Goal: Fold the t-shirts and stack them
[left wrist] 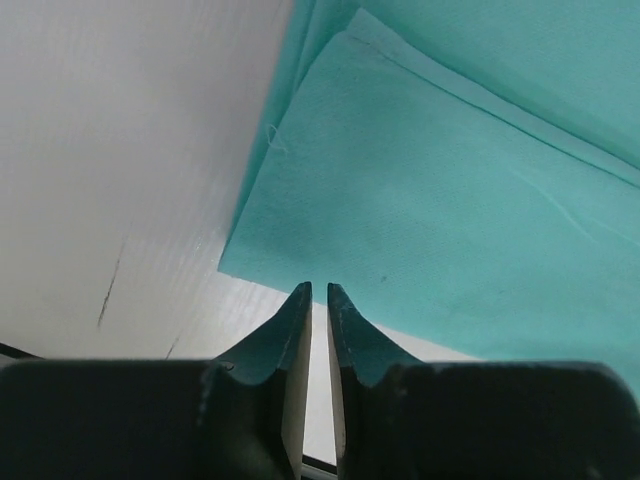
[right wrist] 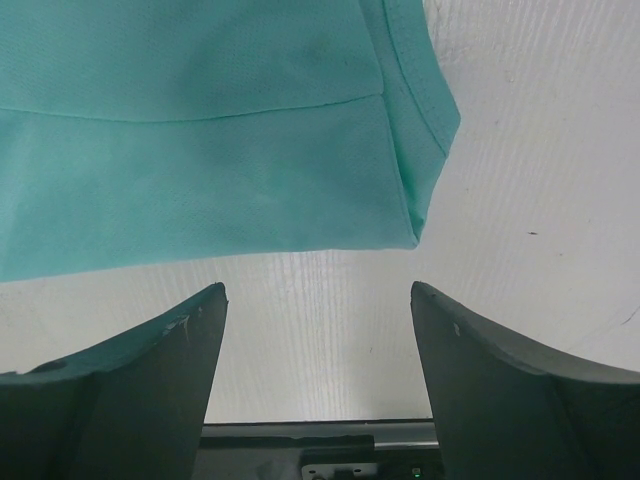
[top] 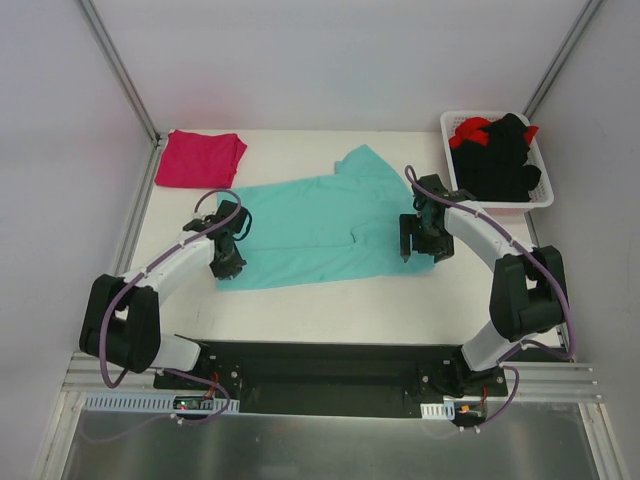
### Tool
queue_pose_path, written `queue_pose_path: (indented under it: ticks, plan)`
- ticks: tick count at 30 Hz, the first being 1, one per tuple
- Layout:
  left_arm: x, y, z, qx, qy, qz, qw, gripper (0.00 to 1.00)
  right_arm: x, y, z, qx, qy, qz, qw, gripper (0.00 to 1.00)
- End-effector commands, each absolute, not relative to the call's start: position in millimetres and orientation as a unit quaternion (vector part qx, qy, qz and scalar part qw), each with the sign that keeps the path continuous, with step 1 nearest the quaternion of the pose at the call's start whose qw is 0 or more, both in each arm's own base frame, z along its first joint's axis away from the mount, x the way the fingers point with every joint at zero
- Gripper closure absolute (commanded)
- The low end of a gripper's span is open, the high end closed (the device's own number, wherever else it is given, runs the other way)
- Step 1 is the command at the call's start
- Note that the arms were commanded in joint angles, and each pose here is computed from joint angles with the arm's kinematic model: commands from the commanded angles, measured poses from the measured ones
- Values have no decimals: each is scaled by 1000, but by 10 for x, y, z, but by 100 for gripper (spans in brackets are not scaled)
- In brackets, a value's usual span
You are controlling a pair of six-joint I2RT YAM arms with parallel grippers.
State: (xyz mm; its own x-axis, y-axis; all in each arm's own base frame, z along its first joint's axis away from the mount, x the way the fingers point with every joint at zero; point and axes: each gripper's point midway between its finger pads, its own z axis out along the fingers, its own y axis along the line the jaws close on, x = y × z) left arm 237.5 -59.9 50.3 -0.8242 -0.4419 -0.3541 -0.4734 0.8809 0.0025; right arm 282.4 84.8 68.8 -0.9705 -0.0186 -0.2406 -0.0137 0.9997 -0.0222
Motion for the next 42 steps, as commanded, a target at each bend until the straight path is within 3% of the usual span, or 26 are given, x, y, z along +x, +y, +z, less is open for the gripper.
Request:
queue_pose_path:
  ticks: [1,9,10,11,23,26,30,42]
  plan:
    - [2250,-461,401,-267,949,77,148,86,2851,873,742,-6,992,-6,127,22]
    - [2195,-497,194,-278,952,60,118,84,2850,864,662,-6,993,-10,121,22]
    - [2200,-508,170,-279,952,54,115,94,2854,868,646,-6,993,-9,120,22]
    - [2182,-513,146,-279,952,52,110,95,2875,873,638,-5,992,-8,122,22]
    - [2157,-533,39,-281,954,36,99,92,3140,918,536,9,992,12,126,23]
    - [2156,-535,39,-280,954,35,99,92,3241,913,549,14,991,16,131,29]
    - [2151,-529,44,-280,954,35,100,92,3253,907,533,17,992,18,121,63]
    - [2161,-555,55,-277,955,28,99,92,3057,776,614,4,995,-17,101,53]
